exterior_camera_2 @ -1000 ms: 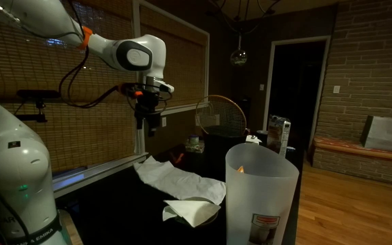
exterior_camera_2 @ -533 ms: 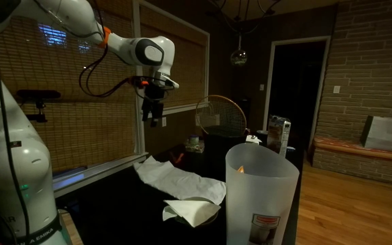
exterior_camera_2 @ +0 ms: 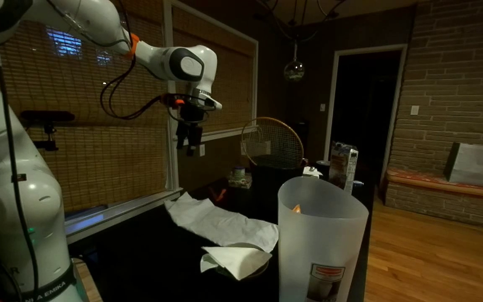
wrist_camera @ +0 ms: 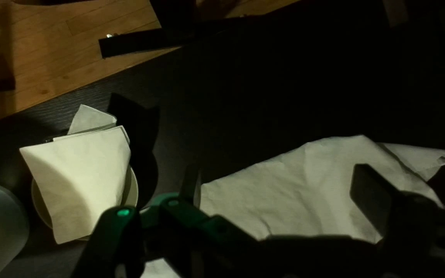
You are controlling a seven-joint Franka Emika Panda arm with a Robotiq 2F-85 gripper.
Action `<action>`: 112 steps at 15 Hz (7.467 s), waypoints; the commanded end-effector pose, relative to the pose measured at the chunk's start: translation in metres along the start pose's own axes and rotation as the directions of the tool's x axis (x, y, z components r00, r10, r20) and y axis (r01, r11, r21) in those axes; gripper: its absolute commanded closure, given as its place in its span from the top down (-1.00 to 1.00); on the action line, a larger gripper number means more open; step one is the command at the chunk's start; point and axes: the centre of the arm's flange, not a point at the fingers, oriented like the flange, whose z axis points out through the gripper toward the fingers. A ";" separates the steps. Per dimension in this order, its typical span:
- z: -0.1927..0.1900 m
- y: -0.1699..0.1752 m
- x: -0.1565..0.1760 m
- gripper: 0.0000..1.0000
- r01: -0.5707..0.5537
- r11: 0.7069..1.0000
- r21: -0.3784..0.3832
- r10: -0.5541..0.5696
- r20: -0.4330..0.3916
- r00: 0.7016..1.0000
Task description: Remove the white cloth from the bowl and put it inside the clear bin on the right
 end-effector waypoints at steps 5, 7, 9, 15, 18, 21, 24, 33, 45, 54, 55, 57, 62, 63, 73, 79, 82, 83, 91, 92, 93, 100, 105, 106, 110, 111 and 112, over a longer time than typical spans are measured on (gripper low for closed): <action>-0.008 -0.075 0.034 1.00 -0.322 0.946 -0.021 0.322 0.002 0.947; -0.002 -0.084 0.053 1.00 -0.300 0.952 -0.065 0.301 0.015 0.953; 0.006 -0.076 0.030 1.00 -0.270 0.962 -0.046 0.271 -0.001 0.963; 0.016 -0.082 0.051 1.00 -0.242 0.968 -0.065 0.243 0.015 0.970; 0.014 -0.083 0.051 1.00 -0.241 0.969 -0.063 0.242 0.012 0.970; 0.028 -0.079 0.056 1.00 -0.232 0.970 -0.071 0.234 0.011 0.972; 0.053 -0.045 0.051 1.00 -0.114 0.987 -0.113 0.114 -0.006 0.993; 0.148 0.078 0.054 1.00 -0.244 0.916 -0.317 0.274 0.053 0.960; 0.203 0.121 0.065 1.00 -0.334 0.850 -0.408 0.360 -0.012 0.933; 0.267 0.123 0.074 1.00 -0.284 0.901 -0.329 0.284 -0.049 0.958; 0.270 0.124 0.075 0.98 -0.283 0.901 -0.329 0.283 -0.049 0.958; 0.273 0.127 0.079 0.55 -0.291 0.896 -0.335 0.289 -0.059 0.956; 0.278 0.130 0.080 -0.13 -0.292 0.892 -0.344 0.288 -0.065 0.956; 0.277 0.129 0.080 -0.26 -0.291 0.892 -0.346 0.286 -0.066 0.956; 0.221 0.149 0.062 -0.99 -0.283 0.913 -0.293 0.264 -0.103 0.959; 0.100 0.180 0.025 -0.99 -0.302 0.953 0.036 0.304 -0.163 0.939; 0.028 0.202 0.005 -0.99 -0.364 0.918 0.158 0.394 -0.265 0.880; 0.003 0.211 -0.001 -0.99 -0.376 0.905 0.198 0.421 -0.298 0.857; -0.136 0.305 -0.045 -0.99 -0.512 0.707 0.488 0.704 -0.420 0.573; -0.135 0.314 -0.043 -0.99 -0.554 0.667 0.498 0.743 -0.397 0.538; -0.124 0.323 -0.039 -0.99 -0.588 0.636 0.499 0.770 -0.359 0.528; -0.047 0.357 0.030 -0.99 -0.675 0.473 0.567 0.872 -0.192 0.450; -0.036 0.391 0.036 -0.99 -0.706 0.299 0.642 0.943 -0.087 0.321; -0.035 0.400 0.032 -0.99 -0.707 0.261 0.657 0.955 -0.070 0.287; -0.019 0.428 0.038 -0.99 -0.726 0.164 0.667 0.978 -0.012 0.210; -0.011 0.429 0.044 -0.46 -0.739 0.170 0.651 0.975 0.000 0.224; -0.009 0.427 0.048 -0.45 -0.741 0.180 0.647 0.971 0.003 0.238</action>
